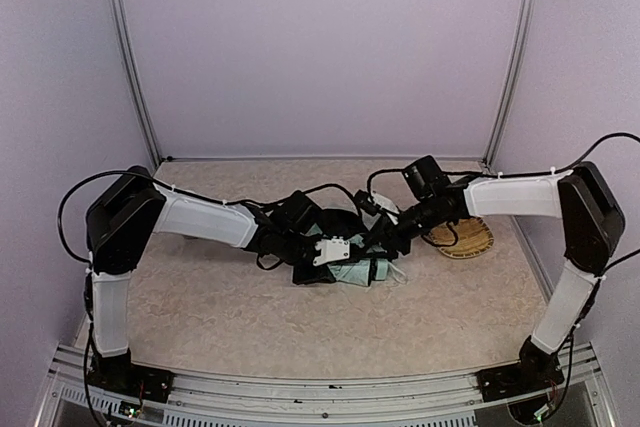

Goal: Put away the umbrella

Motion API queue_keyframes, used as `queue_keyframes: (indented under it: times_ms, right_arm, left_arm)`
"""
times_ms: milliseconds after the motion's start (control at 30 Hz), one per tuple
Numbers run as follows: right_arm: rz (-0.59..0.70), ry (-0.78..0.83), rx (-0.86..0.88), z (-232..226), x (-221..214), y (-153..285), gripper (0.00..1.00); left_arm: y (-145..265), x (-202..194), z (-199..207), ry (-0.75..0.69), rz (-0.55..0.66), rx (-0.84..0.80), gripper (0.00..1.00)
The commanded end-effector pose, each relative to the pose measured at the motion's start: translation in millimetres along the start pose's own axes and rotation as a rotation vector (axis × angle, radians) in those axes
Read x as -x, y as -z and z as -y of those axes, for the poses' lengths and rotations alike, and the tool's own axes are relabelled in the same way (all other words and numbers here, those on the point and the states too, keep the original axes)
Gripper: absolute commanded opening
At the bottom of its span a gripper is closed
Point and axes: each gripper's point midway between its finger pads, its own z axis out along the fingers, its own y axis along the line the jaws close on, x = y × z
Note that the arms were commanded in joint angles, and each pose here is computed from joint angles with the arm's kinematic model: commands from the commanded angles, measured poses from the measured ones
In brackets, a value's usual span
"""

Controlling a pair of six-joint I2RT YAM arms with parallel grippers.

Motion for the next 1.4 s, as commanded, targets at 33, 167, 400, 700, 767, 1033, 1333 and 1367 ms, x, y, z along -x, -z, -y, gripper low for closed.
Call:
queue_keyframes:
  times_ms: [33,167,400,700,767,1033,1333,1367]
  right_arm:
    - [0.135,0.149,-0.253,6.1,18.0,37.9,0.47]
    - [0.165,0.341,-0.431,-10.4,11.9,47.4,0.48]
    - [0.025,0.696,-0.595,-32.7,1.7,6.6,0.62]
    - [-0.23,0.797,-0.737,12.5,-11.2,-28.6,0.77]
    - [-0.257,0.814,-0.742,17.5,-14.2,-33.4,0.78]
    - [-0.418,0.834,-0.734,39.4,-45.2,-56.3,0.64]
    - [-0.504,0.761,-0.627,34.8,-72.2,-63.7,0.26]
    - [-0.509,0.749,-0.612,33.6,-74.9,-64.3,0.25]
  left_arm:
    - [-13.5,-69.3,67.0,0.32,-0.212,-0.368,0.0]
    - [-10.5,-72.1,72.4,0.481,-0.208,-0.527,0.0]
    - [-13.4,-74.4,80.6,0.592,-0.221,-0.643,0.0]
    - [-8.4,-78.4,88.1,0.606,-0.234,-0.684,0.0]
    - [-7.8,-78.5,89.7,0.604,-0.233,-0.693,0.0]
    - [-3.6,-73.6,95.9,0.585,-0.21,-0.739,0.0]
    - [4.3,-54.1,79.1,0.53,-0.102,-0.696,0.33]
    - [5.6,-49.7,72.5,0.517,-0.072,-0.671,0.43]
